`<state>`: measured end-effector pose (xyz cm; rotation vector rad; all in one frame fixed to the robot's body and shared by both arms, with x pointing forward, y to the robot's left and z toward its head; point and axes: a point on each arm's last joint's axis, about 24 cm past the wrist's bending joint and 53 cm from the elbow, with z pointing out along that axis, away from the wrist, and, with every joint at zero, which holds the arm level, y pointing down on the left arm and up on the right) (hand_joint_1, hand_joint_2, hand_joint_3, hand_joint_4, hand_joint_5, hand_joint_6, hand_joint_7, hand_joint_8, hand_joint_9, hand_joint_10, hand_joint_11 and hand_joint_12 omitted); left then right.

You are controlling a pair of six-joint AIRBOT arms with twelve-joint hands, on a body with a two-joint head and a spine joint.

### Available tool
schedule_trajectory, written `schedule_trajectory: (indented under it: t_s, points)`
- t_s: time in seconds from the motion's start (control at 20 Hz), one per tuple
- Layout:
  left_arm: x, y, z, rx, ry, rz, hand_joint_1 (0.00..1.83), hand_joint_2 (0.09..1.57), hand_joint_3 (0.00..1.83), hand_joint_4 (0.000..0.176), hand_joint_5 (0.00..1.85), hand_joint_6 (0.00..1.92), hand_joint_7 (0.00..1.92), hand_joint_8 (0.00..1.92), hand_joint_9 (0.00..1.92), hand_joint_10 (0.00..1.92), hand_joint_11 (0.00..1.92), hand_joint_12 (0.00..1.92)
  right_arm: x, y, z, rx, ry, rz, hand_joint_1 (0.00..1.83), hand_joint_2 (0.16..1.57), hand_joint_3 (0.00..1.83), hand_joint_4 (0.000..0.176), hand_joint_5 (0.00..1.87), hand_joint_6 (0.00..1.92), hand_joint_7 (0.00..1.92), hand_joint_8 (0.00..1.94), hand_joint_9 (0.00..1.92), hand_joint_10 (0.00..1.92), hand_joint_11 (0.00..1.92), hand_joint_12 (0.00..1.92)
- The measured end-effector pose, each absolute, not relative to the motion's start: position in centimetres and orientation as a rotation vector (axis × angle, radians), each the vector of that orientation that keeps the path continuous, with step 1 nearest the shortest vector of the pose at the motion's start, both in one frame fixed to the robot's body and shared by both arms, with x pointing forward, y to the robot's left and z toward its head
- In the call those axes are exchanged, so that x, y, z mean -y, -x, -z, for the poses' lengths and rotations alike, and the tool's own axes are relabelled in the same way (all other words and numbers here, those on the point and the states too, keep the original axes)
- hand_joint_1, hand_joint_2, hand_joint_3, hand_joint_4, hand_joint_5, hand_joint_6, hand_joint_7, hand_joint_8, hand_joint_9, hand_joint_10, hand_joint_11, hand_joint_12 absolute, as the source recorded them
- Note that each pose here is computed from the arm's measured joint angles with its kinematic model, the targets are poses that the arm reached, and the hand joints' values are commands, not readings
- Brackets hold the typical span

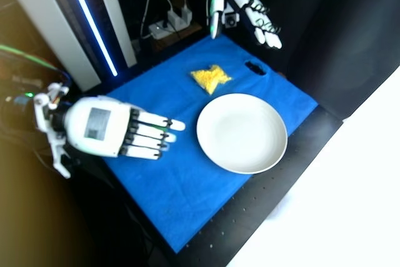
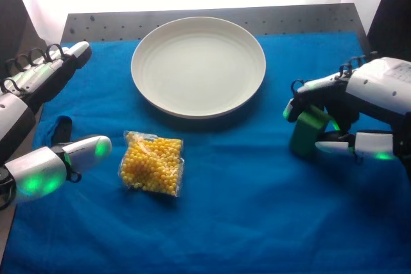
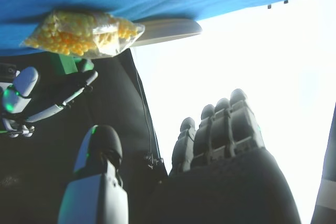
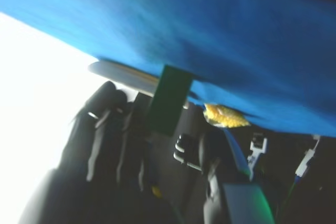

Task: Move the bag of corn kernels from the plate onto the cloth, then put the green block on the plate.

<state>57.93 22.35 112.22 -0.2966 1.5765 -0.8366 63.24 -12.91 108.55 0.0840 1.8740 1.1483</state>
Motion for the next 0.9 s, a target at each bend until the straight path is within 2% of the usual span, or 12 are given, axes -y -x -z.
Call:
schedule_trajectory:
  t_s: [0.15,0.25,0.3,0.35,0.4,0.45,0.65,0.7,0.75,0.8,0.85,0.9]
  points:
    - [-22.5,-57.7,-111.9,-1.586,0.299,0.831,0.46,1.18,0.0,0.121,0.0,0.0,0.0,0.0,0.0,0.0,0.0,0.0,11.8,-64.1,-111.4,-1.808,-0.035,-1.184,1.17,1.32,0.0,0.0,0.51,1.49,0.77,1.57,0.94,1.4,0.92,1.69]
    - [-22.7,-57.7,-111.9,-1.586,0.305,0.826,0.44,1.18,0.01,0.112,0.0,0.0,0.0,0.0,0.0,0.0,0.0,0.0,11.5,-64.3,-113.5,-1.755,0.006,-1.197,1.16,1.32,0.0,0.0,0.5,1.5,0.77,1.55,0.93,1.36,0.85,1.7]
    - [-22.9,-57.8,-111.8,-1.585,0.313,0.821,0.43,1.19,0.01,0.123,0.0,0.0,0.0,0.0,0.0,0.0,0.0,0.0,11.5,-64.4,-114.1,-1.742,0.019,-1.199,1.01,1.37,0.0,0.0,0.52,1.62,0.8,1.28,0.9,1.36,0.77,1.76]
    - [-23.0,-57.8,-111.8,-1.584,0.318,0.818,0.45,1.19,0.01,0.139,0.0,0.0,0.0,0.0,0.0,0.0,0.0,0.0,11.3,-64.6,-114.8,-1.73,0.043,-1.195,1.14,1.32,0.0,0.0,0.51,1.52,0.82,1.39,0.88,1.27,0.72,1.71]
    - [-23.0,-57.8,-111.8,-1.585,0.319,0.817,0.45,1.19,0.01,0.139,0.0,0.0,0.0,0.0,0.0,0.0,0.0,0.0,11.1,-64.8,-115.5,-1.717,0.055,-1.193,1.14,1.32,0.0,0.0,0.51,1.52,0.82,1.39,0.88,1.27,0.72,1.71]
    - [-22.9,-57.8,-111.8,-1.585,0.314,0.82,0.47,1.2,0.01,0.125,0.0,0.0,0.0,0.0,0.0,0.0,0.0,0.0,10.8,-65.4,-116.5,-1.693,0.066,-1.195,1.17,1.31,0.0,0.0,0.52,1.46,0.77,1.57,0.81,1.48,0.71,1.86]
    - [-22.9,-57.8,-111.8,-1.585,0.317,0.819,0.46,1.21,0.01,0.114,0.0,0.0,0.0,0.0,0.0,0.0,0.0,0.0,8.0,-68.3,-118.4,-1.654,0.105,-1.181,1.18,1.28,0.0,0.0,0.58,1.4,0.81,1.47,0.81,1.27,0.64,1.68]
    - [-22.9,-57.8,-111.8,-1.584,0.315,0.82,0.48,1.21,0.01,0.118,0.0,0.0,0.0,0.0,0.0,0.0,0.0,0.0,6.9,-68.9,-117.6,-1.675,0.108,-1.174,1.3,1.26,0.0,0.0,0.56,1.38,0.74,1.44,0.76,1.5,0.51,1.6]
    - [-22.9,-57.8,-111.8,-1.585,0.314,0.819,0.48,1.21,0.01,0.118,0.0,0.0,0.0,0.0,0.0,0.0,0.0,0.0,6.1,-69.4,-116.7,-1.705,0.112,-1.159,1.3,1.26,0.0,0.0,0.56,1.38,0.74,1.44,0.76,1.5,0.51,1.6]
    - [-23.0,-57.9,-111.8,-1.584,0.316,0.815,0.44,1.21,0.01,0.136,0.0,0.0,0.0,0.0,0.0,0.0,0.0,0.0,5.1,-70.3,-115.6,-1.748,0.13,-1.118,1.19,1.29,0.0,0.0,0.66,1.29,0.67,1.64,0.54,1.48,0.4,1.78]
    - [-23.1,-57.9,-111.8,-1.583,0.318,0.814,0.44,1.21,0.01,0.136,0.0,0.0,0.0,0.0,0.0,0.0,0.0,0.0,4.7,-71.0,-115.2,-1.768,0.124,-1.096,1.19,1.29,0.0,0.0,0.66,1.29,0.67,1.64,0.54,1.48,0.4,1.78]
    - [-23.1,-57.9,-111.8,-1.583,0.317,0.816,0.44,1.23,0.01,0.105,0.0,0.0,0.0,0.0,0.0,0.0,0.0,0.0,4.3,-71.9,-115.1,-1.778,0.122,-1.073,1.21,1.27,0.0,0.0,0.63,1.23,0.8,1.55,0.88,1.44,0.83,1.75]
